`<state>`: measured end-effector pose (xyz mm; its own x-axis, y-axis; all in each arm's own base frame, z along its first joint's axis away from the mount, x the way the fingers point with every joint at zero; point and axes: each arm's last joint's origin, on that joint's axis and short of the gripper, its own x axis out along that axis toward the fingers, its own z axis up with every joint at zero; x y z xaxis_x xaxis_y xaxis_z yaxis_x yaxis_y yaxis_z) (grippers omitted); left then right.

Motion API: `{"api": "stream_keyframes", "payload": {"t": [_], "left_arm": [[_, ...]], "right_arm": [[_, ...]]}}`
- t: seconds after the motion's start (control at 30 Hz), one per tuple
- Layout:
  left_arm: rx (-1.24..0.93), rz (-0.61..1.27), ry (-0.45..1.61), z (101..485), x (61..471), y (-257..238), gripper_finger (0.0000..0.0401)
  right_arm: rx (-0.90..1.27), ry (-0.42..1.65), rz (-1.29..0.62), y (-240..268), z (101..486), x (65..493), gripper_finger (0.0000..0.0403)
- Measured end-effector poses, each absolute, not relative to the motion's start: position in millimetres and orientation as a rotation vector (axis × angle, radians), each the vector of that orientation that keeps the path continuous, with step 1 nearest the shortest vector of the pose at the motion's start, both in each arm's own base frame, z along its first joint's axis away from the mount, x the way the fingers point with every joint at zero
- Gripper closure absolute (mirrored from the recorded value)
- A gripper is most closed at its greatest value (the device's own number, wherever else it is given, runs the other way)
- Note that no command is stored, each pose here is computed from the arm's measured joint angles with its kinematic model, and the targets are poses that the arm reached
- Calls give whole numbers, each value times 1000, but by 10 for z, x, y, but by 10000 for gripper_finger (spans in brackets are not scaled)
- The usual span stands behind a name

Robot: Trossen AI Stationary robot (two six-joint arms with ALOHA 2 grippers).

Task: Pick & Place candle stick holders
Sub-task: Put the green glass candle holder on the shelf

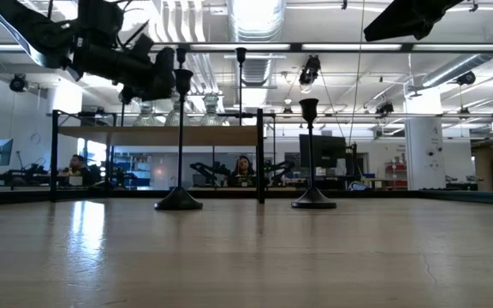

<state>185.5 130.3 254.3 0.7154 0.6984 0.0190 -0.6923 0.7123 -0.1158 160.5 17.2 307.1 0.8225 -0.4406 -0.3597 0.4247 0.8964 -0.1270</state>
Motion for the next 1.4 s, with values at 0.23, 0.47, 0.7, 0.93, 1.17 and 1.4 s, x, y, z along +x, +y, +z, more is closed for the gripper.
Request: {"api": "stream_keyframes", "payload": {"t": [0.23,0.47,0.7,0.93,1.17,1.4], "left_arm": [[-66,735,-153,2741,1743,1191,140],[-100,621,-170,2833,1658,1067,142],[-92,376,-76,2740,1747,970,144],[-53,366,101,2462,1927,1040,154],[-38,411,88,2367,2070,1134,235],[-57,412,71,2372,2080,1140,357]], "right_arm": [[-39,392,-461,172,3070,1605,279],[-39,392,-461,171,3070,1605,270],[-38,390,-462,171,3072,1606,274],[-43,384,-461,171,3079,1609,284],[-57,375,-456,173,3092,1614,291],[-65,390,-456,172,3079,1608,288]]}}
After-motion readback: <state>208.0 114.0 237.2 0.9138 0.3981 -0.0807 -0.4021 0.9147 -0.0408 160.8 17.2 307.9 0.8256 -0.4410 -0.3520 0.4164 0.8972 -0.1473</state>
